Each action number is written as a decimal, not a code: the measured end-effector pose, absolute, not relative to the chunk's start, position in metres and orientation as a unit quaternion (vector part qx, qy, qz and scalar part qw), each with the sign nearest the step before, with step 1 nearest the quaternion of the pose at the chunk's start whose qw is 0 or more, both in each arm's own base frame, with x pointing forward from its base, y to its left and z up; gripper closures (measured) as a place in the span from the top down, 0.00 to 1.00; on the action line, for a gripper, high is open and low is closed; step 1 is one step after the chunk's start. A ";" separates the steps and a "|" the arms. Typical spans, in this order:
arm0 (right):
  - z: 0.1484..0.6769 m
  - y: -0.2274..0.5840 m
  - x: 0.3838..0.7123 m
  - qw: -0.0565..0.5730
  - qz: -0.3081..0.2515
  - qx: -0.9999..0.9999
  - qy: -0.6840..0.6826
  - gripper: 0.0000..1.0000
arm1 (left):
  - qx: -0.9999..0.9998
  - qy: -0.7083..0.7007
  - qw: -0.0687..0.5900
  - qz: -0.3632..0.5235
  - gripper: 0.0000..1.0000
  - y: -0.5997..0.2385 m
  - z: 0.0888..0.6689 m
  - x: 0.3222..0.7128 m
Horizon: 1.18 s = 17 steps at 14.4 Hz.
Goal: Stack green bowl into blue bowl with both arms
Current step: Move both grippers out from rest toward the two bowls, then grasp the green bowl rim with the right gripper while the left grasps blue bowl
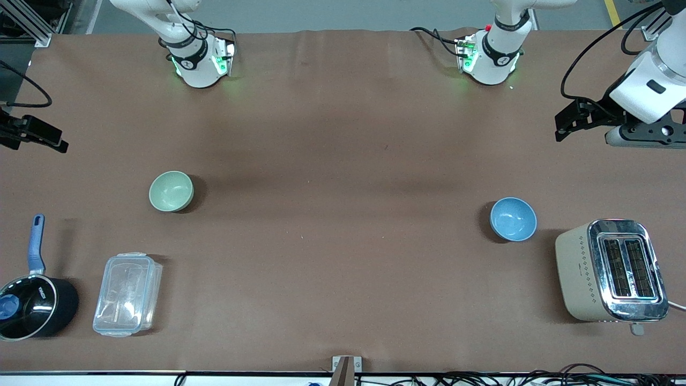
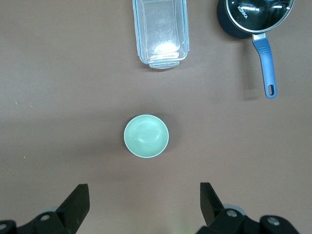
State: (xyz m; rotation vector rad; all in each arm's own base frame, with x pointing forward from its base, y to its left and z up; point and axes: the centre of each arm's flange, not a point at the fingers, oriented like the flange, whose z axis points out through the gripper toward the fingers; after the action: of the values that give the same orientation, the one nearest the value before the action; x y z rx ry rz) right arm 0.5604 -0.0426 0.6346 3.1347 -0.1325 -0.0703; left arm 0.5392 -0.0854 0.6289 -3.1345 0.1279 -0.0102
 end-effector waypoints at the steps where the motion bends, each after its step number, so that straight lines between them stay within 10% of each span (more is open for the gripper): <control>1: 0.635 -0.043 0.560 0.002 -0.022 0.999 -0.042 1.00 | -0.999 0.041 0.002 -0.003 1.00 -0.085 0.629 0.539; 11: 0.618 -0.043 0.563 0.001 -0.029 0.999 -0.038 1.00 | -0.999 0.034 0.004 0.028 1.00 -0.080 0.594 0.558; 17: 0.447 -0.085 0.563 -0.015 -0.019 0.999 0.022 1.00 | -0.992 0.031 0.027 0.121 1.00 -0.077 0.467 0.599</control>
State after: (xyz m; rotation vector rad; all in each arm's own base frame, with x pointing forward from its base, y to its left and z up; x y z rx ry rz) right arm 0.5625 -0.0851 0.4467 3.1710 0.0707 -0.0607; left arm 0.5994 -0.0771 0.4666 -3.0641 0.0950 0.3746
